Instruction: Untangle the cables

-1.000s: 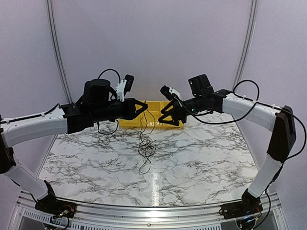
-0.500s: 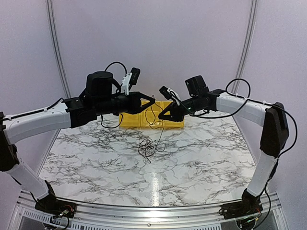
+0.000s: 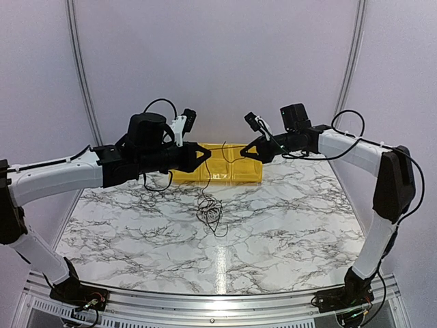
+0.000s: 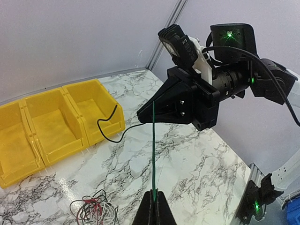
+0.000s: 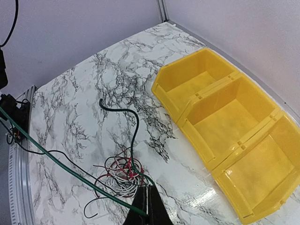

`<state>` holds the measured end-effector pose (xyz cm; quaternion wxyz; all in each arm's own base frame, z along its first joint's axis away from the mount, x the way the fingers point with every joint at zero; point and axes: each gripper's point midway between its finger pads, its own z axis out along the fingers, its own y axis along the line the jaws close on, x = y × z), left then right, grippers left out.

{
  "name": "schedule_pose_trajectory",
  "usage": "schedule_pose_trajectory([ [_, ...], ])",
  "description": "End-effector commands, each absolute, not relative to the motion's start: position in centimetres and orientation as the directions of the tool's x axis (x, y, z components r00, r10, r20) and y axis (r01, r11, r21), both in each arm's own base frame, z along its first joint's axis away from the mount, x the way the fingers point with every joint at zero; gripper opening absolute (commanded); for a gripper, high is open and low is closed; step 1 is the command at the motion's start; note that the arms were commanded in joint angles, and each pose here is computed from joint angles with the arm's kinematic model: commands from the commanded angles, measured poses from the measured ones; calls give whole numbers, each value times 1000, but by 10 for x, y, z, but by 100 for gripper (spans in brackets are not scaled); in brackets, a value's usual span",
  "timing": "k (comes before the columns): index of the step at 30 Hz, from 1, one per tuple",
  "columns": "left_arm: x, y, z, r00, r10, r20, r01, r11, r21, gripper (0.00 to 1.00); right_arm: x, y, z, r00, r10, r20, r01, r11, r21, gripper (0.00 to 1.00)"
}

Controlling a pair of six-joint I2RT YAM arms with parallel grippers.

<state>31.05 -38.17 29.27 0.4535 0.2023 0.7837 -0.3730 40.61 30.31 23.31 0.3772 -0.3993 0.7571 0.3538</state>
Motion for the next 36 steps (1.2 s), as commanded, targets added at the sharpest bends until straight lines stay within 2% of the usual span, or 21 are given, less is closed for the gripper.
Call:
schedule_pose_trajectory([
  [1, 319, -364, 358, -358, -86, -930, 664, 676, -318, 0, 449, 244, 220, -451, -335, -827, -767, 619, 167, 13],
  [2, 327, -364, 362, -351, -83, -933, 653, 693, -307, 0, 443, 249, 225, -431, -342, -835, -795, 581, 173, 26],
  [4, 341, -364, 369, -343, -88, -935, 637, 709, -301, 0, 431, 255, 233, -400, -356, -845, -838, 516, 179, 44],
  [6, 354, -363, 368, -358, -80, -930, 620, 724, -301, 0, 421, 255, 238, -366, -375, -852, -860, 486, 156, 54],
  [7, 362, -362, 372, -358, -86, -930, 614, 729, -304, 0, 416, 253, 239, -347, -388, -854, -869, 476, 136, 56],
  [11, 392, -356, 385, -369, -126, -921, 599, 725, -340, 0, 394, 236, 233, -288, -432, -855, -881, 469, 60, 58],
  [19, 444, -334, 406, -304, -125, -944, 562, 777, -284, 0, 355, 200, 203, -295, -379, -877, -885, 454, 102, 60],
  [27, 495, -314, 394, -213, 4, -977, 476, 874, -100, 0, 366, 187, 190, -323, -385, -865, -865, 492, 104, 60],
  [36, 536, -306, 386, -166, 63, -984, 448, 894, -18, 0, 369, 189, 180, -351, -379, -856, -862, 489, 137, 59],
])
